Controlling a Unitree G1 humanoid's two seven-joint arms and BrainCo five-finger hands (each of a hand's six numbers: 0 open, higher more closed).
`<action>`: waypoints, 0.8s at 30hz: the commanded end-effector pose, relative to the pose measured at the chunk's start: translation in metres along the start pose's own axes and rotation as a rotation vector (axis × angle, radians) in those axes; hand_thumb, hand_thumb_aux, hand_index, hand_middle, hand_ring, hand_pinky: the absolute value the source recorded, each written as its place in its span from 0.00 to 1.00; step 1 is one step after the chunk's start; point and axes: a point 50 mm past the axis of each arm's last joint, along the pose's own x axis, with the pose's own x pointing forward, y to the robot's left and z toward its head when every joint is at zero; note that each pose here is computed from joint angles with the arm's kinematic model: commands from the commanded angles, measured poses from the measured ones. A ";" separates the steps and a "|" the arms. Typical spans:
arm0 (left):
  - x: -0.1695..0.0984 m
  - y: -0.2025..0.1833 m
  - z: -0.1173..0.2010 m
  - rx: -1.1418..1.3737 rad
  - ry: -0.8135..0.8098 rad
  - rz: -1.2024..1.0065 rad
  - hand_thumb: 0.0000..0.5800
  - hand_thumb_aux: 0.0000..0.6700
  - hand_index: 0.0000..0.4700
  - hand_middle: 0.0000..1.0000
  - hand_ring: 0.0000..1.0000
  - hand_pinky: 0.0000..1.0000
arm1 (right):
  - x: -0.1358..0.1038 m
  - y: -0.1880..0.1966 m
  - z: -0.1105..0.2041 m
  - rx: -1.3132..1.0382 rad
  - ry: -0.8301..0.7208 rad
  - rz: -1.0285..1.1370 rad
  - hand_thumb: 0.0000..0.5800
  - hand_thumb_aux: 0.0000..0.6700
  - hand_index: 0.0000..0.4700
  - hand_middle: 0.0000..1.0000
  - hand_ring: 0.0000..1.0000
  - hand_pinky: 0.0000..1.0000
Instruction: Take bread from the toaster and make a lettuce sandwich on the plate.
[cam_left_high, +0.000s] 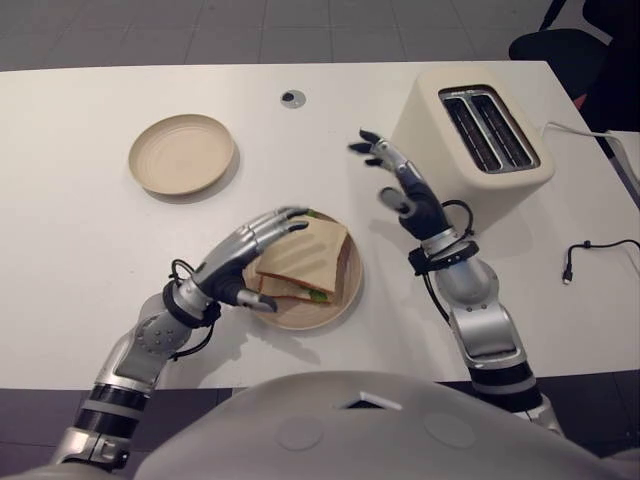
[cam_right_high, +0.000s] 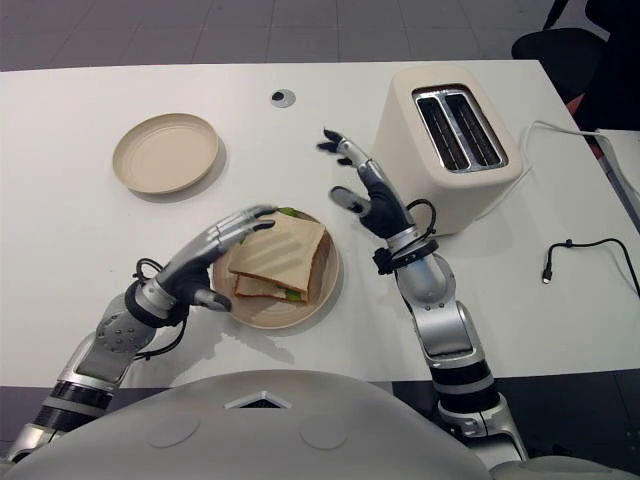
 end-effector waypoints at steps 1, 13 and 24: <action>-0.015 0.012 0.025 -0.575 -0.085 0.008 1.00 1.00 1.00 1.00 1.00 1.00 | -0.037 0.036 0.024 0.264 -0.163 0.486 1.00 1.00 1.00 1.00 1.00 1.00; -0.104 -0.015 -0.026 -0.427 0.498 -0.664 1.00 1.00 1.00 1.00 1.00 1.00 | -0.094 0.092 -0.017 0.132 -0.035 1.043 1.00 1.00 1.00 1.00 1.00 1.00; 0.000 -0.024 -0.103 0.060 0.476 -0.212 0.87 0.64 0.64 1.00 1.00 1.00 | 0.004 0.045 -0.078 -0.210 0.233 0.213 1.00 1.00 1.00 1.00 1.00 1.00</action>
